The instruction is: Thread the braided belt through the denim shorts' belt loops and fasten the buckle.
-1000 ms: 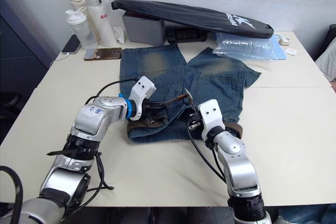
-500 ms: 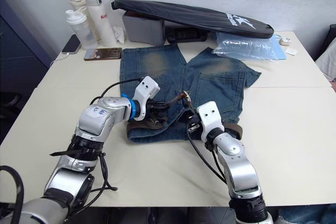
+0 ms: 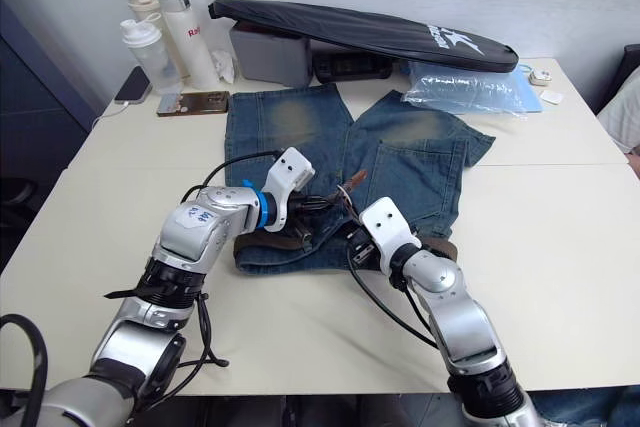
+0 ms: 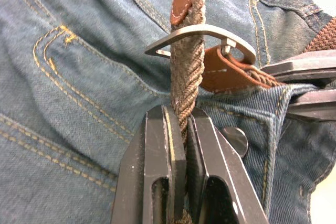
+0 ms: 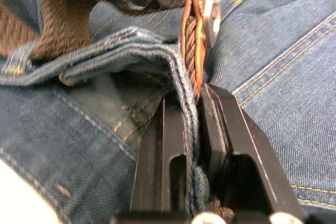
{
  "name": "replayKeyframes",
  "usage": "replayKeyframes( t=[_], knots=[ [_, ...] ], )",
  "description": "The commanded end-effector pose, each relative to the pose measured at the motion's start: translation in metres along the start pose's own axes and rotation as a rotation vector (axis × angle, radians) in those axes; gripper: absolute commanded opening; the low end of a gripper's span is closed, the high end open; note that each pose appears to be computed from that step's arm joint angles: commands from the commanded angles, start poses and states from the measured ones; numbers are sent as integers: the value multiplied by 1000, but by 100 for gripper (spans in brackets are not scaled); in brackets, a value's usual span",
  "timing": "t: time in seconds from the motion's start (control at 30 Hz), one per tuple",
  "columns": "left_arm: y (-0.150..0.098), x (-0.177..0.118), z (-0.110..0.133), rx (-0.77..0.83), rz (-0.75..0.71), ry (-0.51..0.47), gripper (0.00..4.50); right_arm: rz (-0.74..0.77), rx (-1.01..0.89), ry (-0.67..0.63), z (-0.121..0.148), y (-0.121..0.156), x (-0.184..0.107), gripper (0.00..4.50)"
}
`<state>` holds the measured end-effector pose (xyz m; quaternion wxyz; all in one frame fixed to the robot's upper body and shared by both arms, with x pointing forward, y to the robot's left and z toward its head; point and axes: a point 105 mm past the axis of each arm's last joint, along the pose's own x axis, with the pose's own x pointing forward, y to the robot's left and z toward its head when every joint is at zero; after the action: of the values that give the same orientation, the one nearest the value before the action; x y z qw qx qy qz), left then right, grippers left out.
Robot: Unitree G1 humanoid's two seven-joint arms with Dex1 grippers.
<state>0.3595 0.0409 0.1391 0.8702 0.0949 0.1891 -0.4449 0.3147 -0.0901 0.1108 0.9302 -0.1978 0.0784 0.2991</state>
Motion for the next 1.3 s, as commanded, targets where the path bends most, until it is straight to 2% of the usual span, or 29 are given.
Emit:
replayKeyframes(
  t=[0.03, 0.23, 0.33, 0.63, 0.7, 0.9, 1.2, 1.23, 1.3],
  knots=[
    [-8, -1, 21, 60, -26, -75, 0, 106, -114, -23, 10, 14, 0, 4],
    [-8, 0, 18, 63, -24, -72, 0, 104, -266, -58, 22, 5, -4, 4],
    [-9, 2, 15, 67, -29, -66, 0, 161, -405, -66, 26, 11, -6, 4],
    [-16, 13, 17, 83, -52, -74, 0, 218, -539, -42, 15, 18, -9, 4],
    [-18, 14, 19, 81, -56, -81, 0, 208, -548, -39, 13, 17, -10, 4],
    [-19, 13, 19, 74, -64, -87, 0, 195, -398, -105, 27, 12, -20, 4],
    [-17, 13, 16, 73, -57, -84, 0, 234, -265, -153, 48, 7, -43, 422],
    [-17, 13, 17, 71, -57, -85, 0, 237, -233, -154, 50, 5, -46, 447],
    [-17, 13, 16, 70, -57, -85, 0, 234, -185, -153, 51, 2, -49, 447]
  ],
)
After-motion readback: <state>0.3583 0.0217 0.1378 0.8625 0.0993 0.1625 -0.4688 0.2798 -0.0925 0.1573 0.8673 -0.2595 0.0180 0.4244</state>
